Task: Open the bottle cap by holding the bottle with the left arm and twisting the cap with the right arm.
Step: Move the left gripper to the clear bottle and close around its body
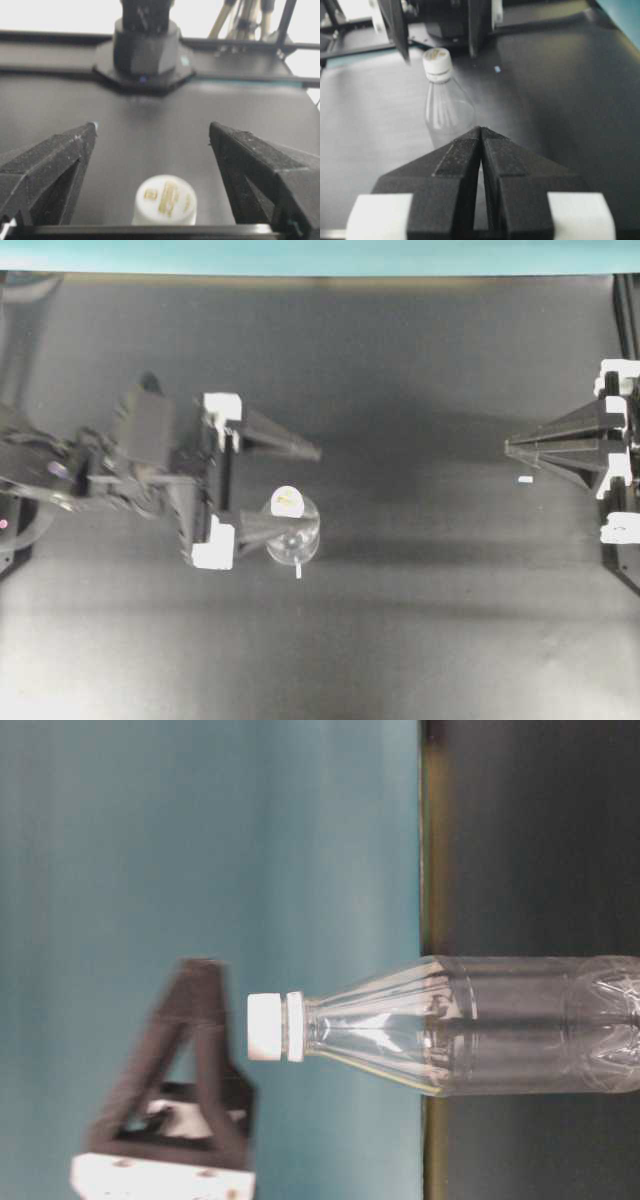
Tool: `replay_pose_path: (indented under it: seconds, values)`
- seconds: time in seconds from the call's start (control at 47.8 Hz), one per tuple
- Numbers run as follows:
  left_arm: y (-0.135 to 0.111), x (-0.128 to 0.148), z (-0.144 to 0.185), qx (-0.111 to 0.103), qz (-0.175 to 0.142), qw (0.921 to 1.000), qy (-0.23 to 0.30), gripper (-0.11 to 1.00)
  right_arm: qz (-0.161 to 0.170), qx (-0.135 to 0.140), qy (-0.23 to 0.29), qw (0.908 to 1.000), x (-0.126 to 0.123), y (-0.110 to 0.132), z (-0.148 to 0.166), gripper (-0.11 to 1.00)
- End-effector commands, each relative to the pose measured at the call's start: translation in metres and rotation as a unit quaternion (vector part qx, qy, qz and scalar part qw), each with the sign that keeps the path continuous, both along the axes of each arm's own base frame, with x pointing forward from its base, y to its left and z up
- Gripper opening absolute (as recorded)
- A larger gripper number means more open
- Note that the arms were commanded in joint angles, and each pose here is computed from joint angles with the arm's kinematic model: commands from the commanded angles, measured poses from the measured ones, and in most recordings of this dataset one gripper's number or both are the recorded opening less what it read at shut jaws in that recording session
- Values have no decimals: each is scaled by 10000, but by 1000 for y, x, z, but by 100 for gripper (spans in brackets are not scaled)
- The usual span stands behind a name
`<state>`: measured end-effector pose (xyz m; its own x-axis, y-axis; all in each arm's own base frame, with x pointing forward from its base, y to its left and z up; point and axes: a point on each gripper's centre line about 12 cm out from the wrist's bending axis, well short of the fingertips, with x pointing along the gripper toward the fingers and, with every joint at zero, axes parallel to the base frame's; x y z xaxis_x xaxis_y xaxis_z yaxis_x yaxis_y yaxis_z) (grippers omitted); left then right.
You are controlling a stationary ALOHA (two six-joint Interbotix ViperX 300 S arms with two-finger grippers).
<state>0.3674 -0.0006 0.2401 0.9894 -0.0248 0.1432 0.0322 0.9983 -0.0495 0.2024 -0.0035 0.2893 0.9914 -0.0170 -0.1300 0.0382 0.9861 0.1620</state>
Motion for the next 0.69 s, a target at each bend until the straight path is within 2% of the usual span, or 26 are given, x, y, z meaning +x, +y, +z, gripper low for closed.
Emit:
replay_pose_path:
  seconds: [0.0,0.272,0.669]
  values:
    - [0,3,-8,-5,-21,9999,-99,98,-84,248,-128,9996,2,-2,10,-1]
    - [-17,5,-38,-4,-240,9997,16,98,-127,613,-144,9979,2,-2,11,-1]
    - [-20,9,-115,-43,-278,9940,1059,98,-184,795,-174,9965,2,-4,13,-1]
